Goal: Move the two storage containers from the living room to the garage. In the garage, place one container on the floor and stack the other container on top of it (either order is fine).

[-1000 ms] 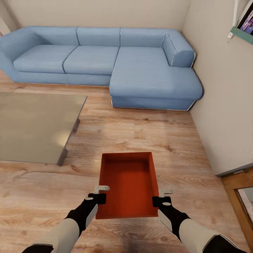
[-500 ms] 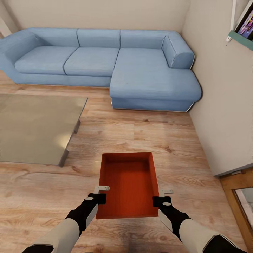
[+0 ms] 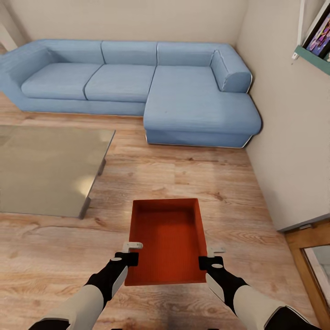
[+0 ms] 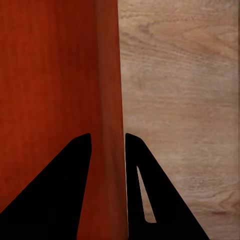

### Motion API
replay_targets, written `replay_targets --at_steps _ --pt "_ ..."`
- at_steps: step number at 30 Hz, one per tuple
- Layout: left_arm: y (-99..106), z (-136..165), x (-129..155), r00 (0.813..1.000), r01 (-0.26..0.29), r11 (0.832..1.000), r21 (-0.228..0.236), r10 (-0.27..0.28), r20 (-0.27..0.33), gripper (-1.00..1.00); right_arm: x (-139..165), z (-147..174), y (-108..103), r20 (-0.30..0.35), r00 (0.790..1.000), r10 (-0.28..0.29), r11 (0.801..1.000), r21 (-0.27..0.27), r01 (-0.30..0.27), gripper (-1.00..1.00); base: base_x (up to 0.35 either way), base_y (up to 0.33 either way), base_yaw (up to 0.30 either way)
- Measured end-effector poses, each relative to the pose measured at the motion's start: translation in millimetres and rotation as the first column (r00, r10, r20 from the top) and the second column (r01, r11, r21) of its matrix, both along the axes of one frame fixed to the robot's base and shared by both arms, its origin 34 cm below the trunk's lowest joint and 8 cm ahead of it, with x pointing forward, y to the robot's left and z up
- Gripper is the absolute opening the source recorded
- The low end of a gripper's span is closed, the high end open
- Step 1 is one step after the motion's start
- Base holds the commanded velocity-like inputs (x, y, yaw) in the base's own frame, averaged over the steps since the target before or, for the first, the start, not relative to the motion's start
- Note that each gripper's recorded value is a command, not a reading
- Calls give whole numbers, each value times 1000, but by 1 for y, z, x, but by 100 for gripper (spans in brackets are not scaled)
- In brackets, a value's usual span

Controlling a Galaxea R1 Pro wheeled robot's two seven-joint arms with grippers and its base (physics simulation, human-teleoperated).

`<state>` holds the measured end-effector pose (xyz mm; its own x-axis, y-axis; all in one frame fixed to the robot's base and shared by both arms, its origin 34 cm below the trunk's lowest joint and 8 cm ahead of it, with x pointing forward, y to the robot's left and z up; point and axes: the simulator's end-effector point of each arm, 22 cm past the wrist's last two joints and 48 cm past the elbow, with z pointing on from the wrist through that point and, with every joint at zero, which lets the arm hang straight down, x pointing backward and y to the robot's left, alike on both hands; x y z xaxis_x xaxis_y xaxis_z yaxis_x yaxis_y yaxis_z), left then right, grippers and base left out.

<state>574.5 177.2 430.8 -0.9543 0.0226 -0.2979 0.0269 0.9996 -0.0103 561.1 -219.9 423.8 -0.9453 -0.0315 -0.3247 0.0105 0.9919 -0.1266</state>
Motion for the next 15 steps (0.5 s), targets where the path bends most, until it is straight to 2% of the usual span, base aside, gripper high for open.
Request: replay_targets --at_steps 15 --pt "0 31 10 1000 0 1000 1 0 24 -100 9 30 0 24 1000 -1 1000 -1 1 -100 0 0 0"
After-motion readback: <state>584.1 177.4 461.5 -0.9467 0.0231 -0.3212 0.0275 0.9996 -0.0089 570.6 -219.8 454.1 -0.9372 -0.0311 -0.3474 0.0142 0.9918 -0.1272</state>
